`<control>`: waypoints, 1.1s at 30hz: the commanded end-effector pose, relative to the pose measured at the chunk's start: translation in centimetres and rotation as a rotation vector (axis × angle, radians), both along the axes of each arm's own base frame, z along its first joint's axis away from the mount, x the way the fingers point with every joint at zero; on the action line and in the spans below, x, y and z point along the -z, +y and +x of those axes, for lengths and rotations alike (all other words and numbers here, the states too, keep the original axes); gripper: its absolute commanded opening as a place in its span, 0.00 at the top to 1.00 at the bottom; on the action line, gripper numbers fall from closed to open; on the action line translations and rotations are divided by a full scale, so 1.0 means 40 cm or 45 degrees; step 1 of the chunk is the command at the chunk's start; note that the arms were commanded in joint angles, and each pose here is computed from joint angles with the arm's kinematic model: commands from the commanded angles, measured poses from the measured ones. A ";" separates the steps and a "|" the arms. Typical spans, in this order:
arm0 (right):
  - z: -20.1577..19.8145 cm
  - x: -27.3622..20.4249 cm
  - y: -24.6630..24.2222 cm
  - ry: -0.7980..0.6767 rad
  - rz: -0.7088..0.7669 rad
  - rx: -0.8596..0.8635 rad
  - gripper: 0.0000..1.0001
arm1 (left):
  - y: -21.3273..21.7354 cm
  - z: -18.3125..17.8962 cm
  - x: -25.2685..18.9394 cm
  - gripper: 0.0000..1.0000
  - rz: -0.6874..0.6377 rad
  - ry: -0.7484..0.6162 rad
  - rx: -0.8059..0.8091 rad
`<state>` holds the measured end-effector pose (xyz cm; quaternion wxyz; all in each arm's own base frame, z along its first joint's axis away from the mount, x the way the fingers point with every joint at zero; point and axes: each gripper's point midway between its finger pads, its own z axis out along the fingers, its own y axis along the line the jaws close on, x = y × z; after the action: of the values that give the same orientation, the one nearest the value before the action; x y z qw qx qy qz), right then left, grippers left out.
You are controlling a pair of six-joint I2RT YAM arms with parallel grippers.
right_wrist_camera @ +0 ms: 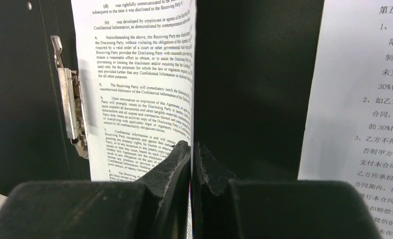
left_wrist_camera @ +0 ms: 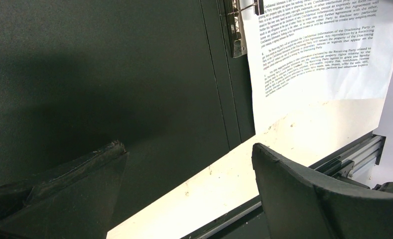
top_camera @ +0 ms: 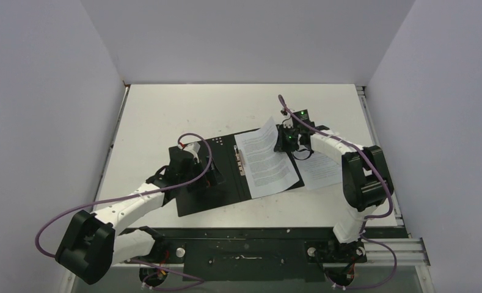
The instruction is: Put the files into the folder
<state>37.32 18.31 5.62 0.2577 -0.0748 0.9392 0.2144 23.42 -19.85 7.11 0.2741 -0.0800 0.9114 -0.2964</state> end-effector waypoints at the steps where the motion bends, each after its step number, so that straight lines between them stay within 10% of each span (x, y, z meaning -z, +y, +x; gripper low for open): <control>1: 0.032 -0.036 0.015 -0.084 0.044 0.011 0.95 | -0.017 0.018 -0.027 0.03 -0.022 -0.052 0.028; 23: 0.043 -0.038 0.034 -0.087 0.095 0.017 0.93 | -0.018 0.019 -0.024 0.03 -0.018 -0.046 0.030; 33: 0.049 -0.045 0.024 -0.105 0.069 0.036 0.39 | -0.020 0.017 -0.022 0.04 -0.018 -0.045 0.033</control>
<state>38.29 19.21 6.50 0.2757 -0.0583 0.9296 0.2375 23.35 -19.83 6.70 0.2685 -0.0804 0.9142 -0.2928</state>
